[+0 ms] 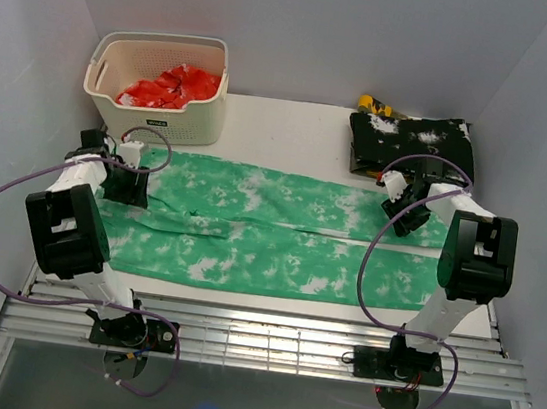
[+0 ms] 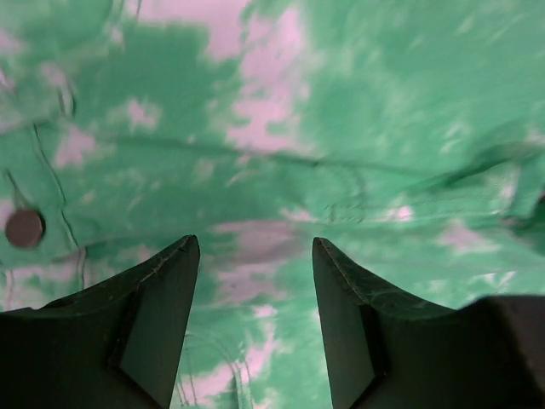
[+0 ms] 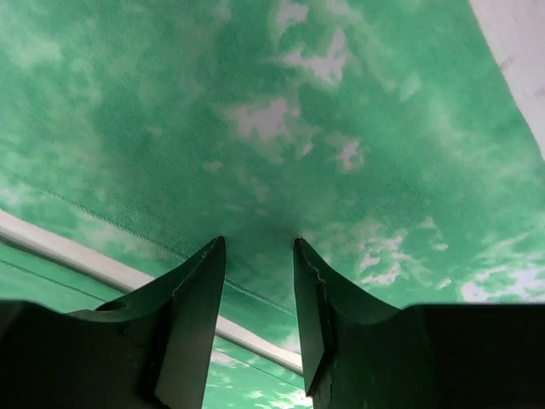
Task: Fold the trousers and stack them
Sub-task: Flatten the trousers out
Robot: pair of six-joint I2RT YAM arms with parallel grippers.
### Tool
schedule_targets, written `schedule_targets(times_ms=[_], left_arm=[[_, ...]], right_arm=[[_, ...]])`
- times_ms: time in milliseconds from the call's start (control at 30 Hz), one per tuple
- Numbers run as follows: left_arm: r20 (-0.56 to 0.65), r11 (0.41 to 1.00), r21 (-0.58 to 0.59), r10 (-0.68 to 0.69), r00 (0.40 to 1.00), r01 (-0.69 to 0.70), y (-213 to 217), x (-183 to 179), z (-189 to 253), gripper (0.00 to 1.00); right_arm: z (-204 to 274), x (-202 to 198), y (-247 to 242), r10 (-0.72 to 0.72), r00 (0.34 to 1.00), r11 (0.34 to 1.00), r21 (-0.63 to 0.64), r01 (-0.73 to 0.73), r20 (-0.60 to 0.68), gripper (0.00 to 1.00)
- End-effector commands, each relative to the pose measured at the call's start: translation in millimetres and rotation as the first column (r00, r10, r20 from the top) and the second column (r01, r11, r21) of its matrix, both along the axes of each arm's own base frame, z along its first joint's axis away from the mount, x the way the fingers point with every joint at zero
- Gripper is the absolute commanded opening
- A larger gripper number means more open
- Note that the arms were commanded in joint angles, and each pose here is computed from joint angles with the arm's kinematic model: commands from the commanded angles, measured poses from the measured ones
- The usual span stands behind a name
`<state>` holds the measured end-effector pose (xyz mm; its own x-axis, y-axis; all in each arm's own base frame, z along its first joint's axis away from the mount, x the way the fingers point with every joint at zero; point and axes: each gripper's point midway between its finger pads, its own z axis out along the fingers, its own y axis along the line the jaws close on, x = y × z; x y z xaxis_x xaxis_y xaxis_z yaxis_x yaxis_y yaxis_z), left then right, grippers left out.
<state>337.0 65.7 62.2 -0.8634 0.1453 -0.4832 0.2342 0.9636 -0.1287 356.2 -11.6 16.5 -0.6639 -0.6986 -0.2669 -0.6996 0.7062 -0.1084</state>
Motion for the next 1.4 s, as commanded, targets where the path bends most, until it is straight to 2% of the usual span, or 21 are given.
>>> schedule_targets(times_ms=[0,100,233,367,533,600,667,700,733,833,1000,1167,1300,1367], left_arm=[[-0.073,0.996,0.083,-0.035,0.997,0.041,15.2,-30.3,-22.0,0.66],[-0.137,0.993,0.090,-0.069,0.988,0.082,10.3,-59.9,-42.6,0.63],[-0.201,0.984,-0.056,-0.179,0.963,0.171,-22.2,-96.0,-49.0,0.57],[-0.207,0.965,-0.148,-0.243,0.948,0.215,-44.9,-113.9,-44.0,0.53],[-0.136,0.928,-0.226,-0.332,0.933,0.297,-71.6,-126.0,-19.6,0.58],[-0.069,0.913,-0.248,-0.352,0.934,0.325,-79.3,-119.1,-5.2,0.60],[0.028,0.923,-0.195,-0.333,0.942,0.332,-75.3,-96.8,16.3,0.60],[0.038,0.951,-0.170,-0.257,0.966,0.260,-69.0,-85.9,23.3,0.60],[0.119,0.970,-0.104,-0.206,0.971,0.218,-57.4,-60.7,32.7,0.60],[0.198,0.991,-0.049,-0.112,0.974,0.124,-42.4,-33.4,54.1,0.60],[0.165,0.994,-0.034,-0.093,0.982,0.100,-27.9,-5.9,48.8,0.62],[0.170,0.964,-0.056,-0.248,0.954,0.260,-25.8,29.2,50.9,0.64],[0.176,0.961,-0.033,-0.264,0.948,0.273,-13.7,60.2,34.1,0.63],[0.135,0.960,-0.043,-0.270,0.953,0.278,-10.1,64.5,14.8,0.61]], right_arm=[[-38.8,-39.6,-46.7,-0.050,0.994,0.988,-0.148,0.036,-0.093,0.43],[-44.3,-48.6,-72.3,-0.057,0.993,0.982,-0.187,0.037,-0.105,0.41],[-45.0,-49.4,-98.4,-0.053,0.992,0.976,-0.217,0.026,-0.118,0.39],[-38.0,-46.3,-104.3,-0.029,0.993,0.977,-0.214,0.004,-0.114,0.39],[-13.1,-42.7,-84.9,0.046,0.991,0.993,-0.101,-0.059,-0.123,0.39],[-2.4,-49.0,-71.9,0.096,0.987,0.994,-0.034,-0.101,-0.126,0.40],[11.4,-48.8,-67.1,0.145,0.984,0.989,-0.014,-0.147,-0.107,0.40],[15.2,-53.5,-64.0,0.157,0.981,0.987,0.003,-0.158,-0.118,0.40],[20.5,-53.0,-62.7,0.163,0.981,0.987,0.007,-0.163,-0.110,0.40],[33.5,-50.1,-60.6,0.155,0.983,0.988,0.019,-0.154,-0.099,0.43],[54.0,-44.0,-62.1,0.179,0.983,0.984,0.000,-0.179,-0.049,0.48],[57.3,-20.5,-69.4,0.166,0.986,0.986,-0.021,-0.167,-0.017,0.50],[32.5,-9.7,-70.7,0.141,0.988,0.990,-0.004,-0.142,-0.057,0.50],[19.6,-15.4,-72.5,0.137,0.986,0.990,-0.008,-0.138,-0.092,0.48]])
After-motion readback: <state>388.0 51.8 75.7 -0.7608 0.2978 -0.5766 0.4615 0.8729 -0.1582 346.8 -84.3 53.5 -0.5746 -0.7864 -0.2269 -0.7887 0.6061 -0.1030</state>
